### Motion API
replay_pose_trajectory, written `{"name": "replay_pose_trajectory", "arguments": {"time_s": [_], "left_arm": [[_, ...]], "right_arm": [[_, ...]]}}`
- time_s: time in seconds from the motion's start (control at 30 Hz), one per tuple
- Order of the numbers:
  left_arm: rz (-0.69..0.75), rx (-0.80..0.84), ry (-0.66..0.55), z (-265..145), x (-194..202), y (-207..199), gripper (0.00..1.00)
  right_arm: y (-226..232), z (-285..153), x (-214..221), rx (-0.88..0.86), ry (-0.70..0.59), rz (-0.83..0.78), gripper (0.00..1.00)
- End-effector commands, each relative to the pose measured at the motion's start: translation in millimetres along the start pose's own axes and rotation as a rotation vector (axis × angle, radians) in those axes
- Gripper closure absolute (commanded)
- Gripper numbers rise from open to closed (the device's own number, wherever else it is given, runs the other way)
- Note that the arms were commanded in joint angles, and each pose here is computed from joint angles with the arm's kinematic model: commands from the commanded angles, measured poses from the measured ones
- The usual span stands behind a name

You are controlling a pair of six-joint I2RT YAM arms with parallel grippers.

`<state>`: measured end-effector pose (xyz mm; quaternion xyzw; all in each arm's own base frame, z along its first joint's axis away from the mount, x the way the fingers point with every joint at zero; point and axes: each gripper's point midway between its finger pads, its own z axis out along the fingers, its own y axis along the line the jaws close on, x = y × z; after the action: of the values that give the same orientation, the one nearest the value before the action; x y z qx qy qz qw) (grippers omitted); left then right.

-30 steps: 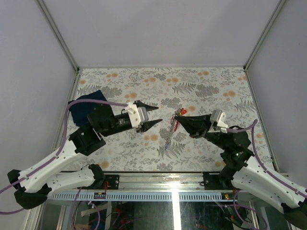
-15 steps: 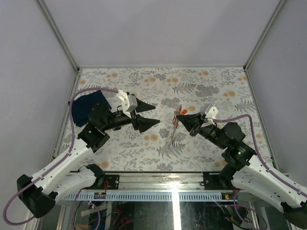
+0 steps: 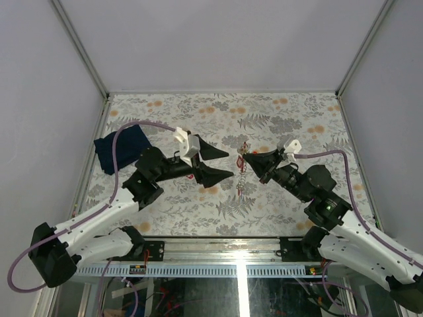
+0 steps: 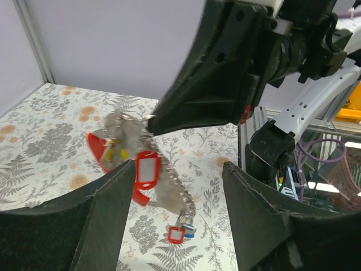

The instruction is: Put the keys on the keyring

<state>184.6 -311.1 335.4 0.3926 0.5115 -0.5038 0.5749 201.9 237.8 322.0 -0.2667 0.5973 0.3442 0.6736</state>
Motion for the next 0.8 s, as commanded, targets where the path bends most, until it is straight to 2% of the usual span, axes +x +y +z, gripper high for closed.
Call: {"name": "replay_pose_trajectory", "arguments": {"time_s": [0.0, 0.2, 0.37, 0.77], "left_arm": [[0.073, -0.043, -0.049, 19.9, -11.7, -4.8, 0.38], [0.117, -0.156, -0.028, 34.2, -0.3, -5.5, 0.41], [0.109, -0.269, -0.023, 40.7, 9.5, 4.0, 0.49], [0.118, -0.445, -0.035, 55.1, 19.8, 21.1, 0.48]], "right_arm": [[-3.7, 5.8, -64.9, 0.04, -0.168, 0.054, 1.0], [-10.6, 7.8, -76.5, 0.085, -0.192, 0.097, 1.0], [-9.3, 7.9, -85.2, 0.082, -0.216, 0.122, 1.0], [-4.8, 9.8, -88.9, 0.06, -0.227, 0.16, 1.0]]}}
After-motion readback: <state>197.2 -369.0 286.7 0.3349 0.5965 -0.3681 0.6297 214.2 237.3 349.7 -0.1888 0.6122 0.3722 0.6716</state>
